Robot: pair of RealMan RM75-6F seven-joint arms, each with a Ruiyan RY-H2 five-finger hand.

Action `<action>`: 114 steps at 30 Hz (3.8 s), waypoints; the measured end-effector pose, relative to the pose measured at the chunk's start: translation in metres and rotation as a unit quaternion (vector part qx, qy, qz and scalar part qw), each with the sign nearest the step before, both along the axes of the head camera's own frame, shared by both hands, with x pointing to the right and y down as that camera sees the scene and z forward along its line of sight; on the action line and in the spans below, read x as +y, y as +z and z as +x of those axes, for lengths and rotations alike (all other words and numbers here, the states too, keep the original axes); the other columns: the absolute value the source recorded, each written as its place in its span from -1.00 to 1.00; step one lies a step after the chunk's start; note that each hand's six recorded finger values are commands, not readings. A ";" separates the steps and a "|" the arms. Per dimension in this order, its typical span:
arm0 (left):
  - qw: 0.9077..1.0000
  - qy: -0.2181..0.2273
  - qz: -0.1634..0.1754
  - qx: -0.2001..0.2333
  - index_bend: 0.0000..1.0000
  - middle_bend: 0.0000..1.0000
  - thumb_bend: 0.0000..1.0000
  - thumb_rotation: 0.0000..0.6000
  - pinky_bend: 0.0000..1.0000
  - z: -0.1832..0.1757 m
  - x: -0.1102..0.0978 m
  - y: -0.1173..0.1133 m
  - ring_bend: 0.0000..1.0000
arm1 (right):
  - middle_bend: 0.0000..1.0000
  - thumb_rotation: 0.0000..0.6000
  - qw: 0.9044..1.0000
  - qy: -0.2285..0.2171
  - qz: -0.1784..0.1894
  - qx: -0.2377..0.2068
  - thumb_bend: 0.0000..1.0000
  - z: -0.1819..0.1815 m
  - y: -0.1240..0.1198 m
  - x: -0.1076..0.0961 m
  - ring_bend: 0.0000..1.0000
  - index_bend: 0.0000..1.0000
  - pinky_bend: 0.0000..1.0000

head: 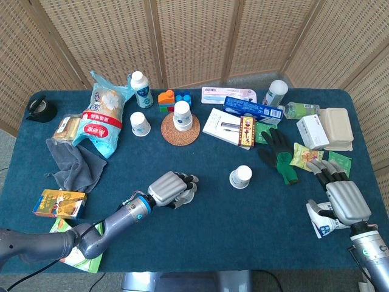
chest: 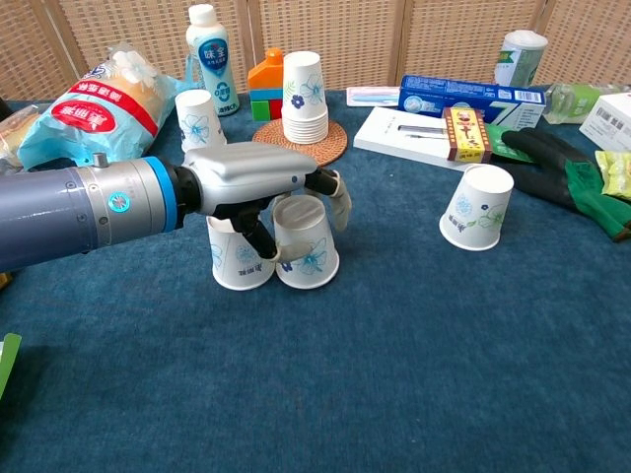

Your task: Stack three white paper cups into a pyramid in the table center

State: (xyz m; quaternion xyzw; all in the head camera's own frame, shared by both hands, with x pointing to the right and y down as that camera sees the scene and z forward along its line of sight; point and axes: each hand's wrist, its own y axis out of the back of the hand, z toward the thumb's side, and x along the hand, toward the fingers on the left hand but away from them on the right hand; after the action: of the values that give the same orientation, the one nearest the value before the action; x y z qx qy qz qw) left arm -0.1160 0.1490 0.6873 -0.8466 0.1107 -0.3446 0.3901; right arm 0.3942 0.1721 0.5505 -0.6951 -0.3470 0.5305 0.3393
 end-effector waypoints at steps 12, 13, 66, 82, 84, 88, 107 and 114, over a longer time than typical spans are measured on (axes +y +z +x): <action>1.000 -0.002 -0.002 -0.004 -0.94 -1.00 -0.05 1.00 -0.54 -0.004 -0.002 -0.003 -1.00 | -1.00 1.00 1.000 -0.001 0.002 -0.001 -0.25 -0.001 -0.001 -0.001 -1.00 -1.00 -0.83; 1.000 -0.002 -0.001 -0.003 -0.95 -1.00 -0.05 1.00 -0.56 -0.004 -0.002 -0.004 -1.00 | -1.00 1.00 1.000 -0.002 0.002 0.000 -0.25 -0.001 -0.001 -0.001 -1.00 -1.00 -0.83; 0.982 -0.185 0.032 0.003 -1.00 -1.00 -0.05 1.00 -0.75 -0.204 0.008 -0.131 -1.00 | -1.00 1.00 0.981 -0.158 -0.115 -0.015 -0.26 -0.126 0.081 -0.049 -1.00 -1.00 -0.79; 0.978 -0.205 0.031 0.004 -1.00 -1.00 -0.05 1.00 -0.75 -0.220 0.009 -0.132 -1.00 | -1.00 1.00 0.976 -0.163 -0.142 0.007 -0.26 -0.142 0.112 -0.064 -1.00 -1.00 -0.77; 0.978 -0.206 0.030 0.004 -1.00 -1.00 -0.05 1.00 -0.75 -0.222 0.009 -0.132 -1.00 | -1.00 1.00 0.976 -0.163 -0.147 0.011 -0.26 -0.143 0.116 -0.064 -1.00 -1.00 -0.77; 0.977 -0.209 0.029 0.002 -1.00 -1.00 -0.05 1.00 -0.75 -0.226 0.009 -0.131 -1.00 | -1.00 1.00 0.974 -0.162 -0.155 0.018 -0.25 -0.143 0.124 -0.066 -1.00 -1.00 -0.71; 0.973 -0.229 0.028 0.002 -1.00 -1.00 -0.05 1.00 -0.75 -0.240 0.011 -0.132 -1.00 | -0.58 1.00 0.972 -0.170 -0.157 0.027 -0.22 -0.158 0.143 -0.074 -0.75 -0.44 0.10; 0.972 -0.234 0.027 0.004 -1.00 -1.00 -0.05 1.00 -0.75 -0.244 0.010 -0.131 -1.00 | -0.36 1.00 0.974 -0.166 -0.151 0.028 -0.20 -0.159 0.145 -0.077 -0.48 -0.17 0.31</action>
State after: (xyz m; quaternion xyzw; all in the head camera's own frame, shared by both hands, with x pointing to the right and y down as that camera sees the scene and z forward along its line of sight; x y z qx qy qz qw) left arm -0.3596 0.1587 0.5562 -0.7875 0.3171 -0.4198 0.3211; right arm 0.2354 0.0948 0.6957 -0.7711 -0.1335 0.5322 0.3230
